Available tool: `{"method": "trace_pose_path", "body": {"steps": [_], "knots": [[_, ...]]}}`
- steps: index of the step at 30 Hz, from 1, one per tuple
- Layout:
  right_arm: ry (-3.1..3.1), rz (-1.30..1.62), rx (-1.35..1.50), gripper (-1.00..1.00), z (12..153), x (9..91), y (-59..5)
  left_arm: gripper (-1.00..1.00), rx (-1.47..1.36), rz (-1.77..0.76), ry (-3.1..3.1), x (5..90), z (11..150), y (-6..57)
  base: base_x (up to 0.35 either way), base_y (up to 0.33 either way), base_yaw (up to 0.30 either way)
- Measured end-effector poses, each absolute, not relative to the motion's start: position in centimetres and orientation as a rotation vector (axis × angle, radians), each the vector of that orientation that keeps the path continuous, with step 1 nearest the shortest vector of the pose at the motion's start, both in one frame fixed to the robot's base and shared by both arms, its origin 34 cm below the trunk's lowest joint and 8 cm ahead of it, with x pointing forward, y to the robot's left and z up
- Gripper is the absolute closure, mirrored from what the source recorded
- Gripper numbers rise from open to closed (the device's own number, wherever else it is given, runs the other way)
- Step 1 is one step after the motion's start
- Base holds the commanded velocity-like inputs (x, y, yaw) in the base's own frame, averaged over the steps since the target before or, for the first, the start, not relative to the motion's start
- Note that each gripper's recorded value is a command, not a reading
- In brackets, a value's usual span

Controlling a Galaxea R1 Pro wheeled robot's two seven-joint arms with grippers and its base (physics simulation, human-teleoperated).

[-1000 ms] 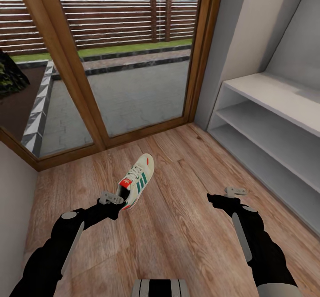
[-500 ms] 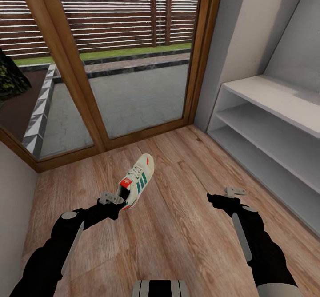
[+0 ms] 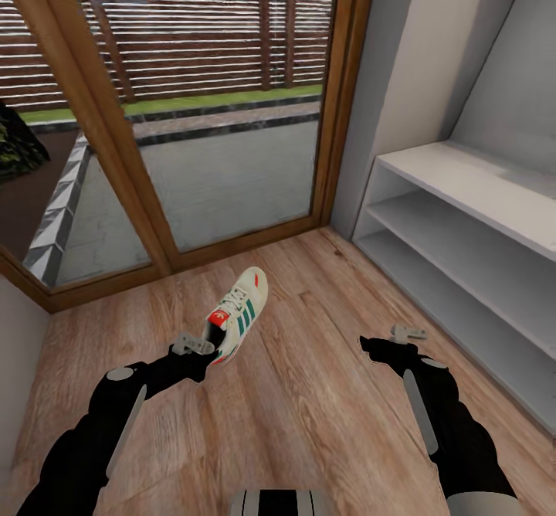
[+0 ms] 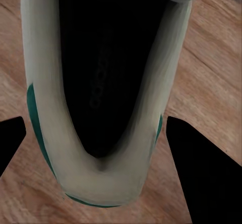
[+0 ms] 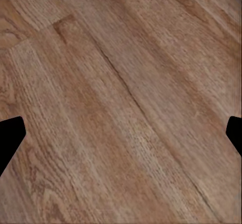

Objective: Pick up the two gym shoes and the two sandals from the corridor floor and place them onto the hallstand (shoe rack) in the corridor, making sure they are on the rack and not on the floor. Arrange them so the two gym shoes are next to each other and the two sandals are next to each other.

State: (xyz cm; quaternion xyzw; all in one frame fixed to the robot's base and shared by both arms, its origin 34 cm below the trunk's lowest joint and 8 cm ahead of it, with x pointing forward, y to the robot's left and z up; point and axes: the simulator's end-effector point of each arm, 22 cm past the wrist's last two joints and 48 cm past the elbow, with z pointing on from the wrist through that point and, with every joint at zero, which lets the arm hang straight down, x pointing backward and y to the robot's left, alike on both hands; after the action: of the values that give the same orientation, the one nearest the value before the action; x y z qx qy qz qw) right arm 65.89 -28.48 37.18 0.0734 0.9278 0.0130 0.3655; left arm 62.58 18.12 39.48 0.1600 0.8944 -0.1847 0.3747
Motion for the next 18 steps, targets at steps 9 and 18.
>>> {"method": "trace_pose_path", "body": {"steps": [9, 18], "knots": [[2.378, 0.034, 0.188, -1.00, 37.63, 66.00, -28.48, 1.00, 0.411, -0.470, 2.282, 62.68, 39.89, 18.13, 0.089, -0.295, -0.032], [2.368, 0.035, 0.188, -1.00, 38.16, 66.14, -28.50, 1.00, 0.413, -0.467, 2.274, 62.80, 40.39, 18.13, -0.230, -0.173, -0.206]]}}
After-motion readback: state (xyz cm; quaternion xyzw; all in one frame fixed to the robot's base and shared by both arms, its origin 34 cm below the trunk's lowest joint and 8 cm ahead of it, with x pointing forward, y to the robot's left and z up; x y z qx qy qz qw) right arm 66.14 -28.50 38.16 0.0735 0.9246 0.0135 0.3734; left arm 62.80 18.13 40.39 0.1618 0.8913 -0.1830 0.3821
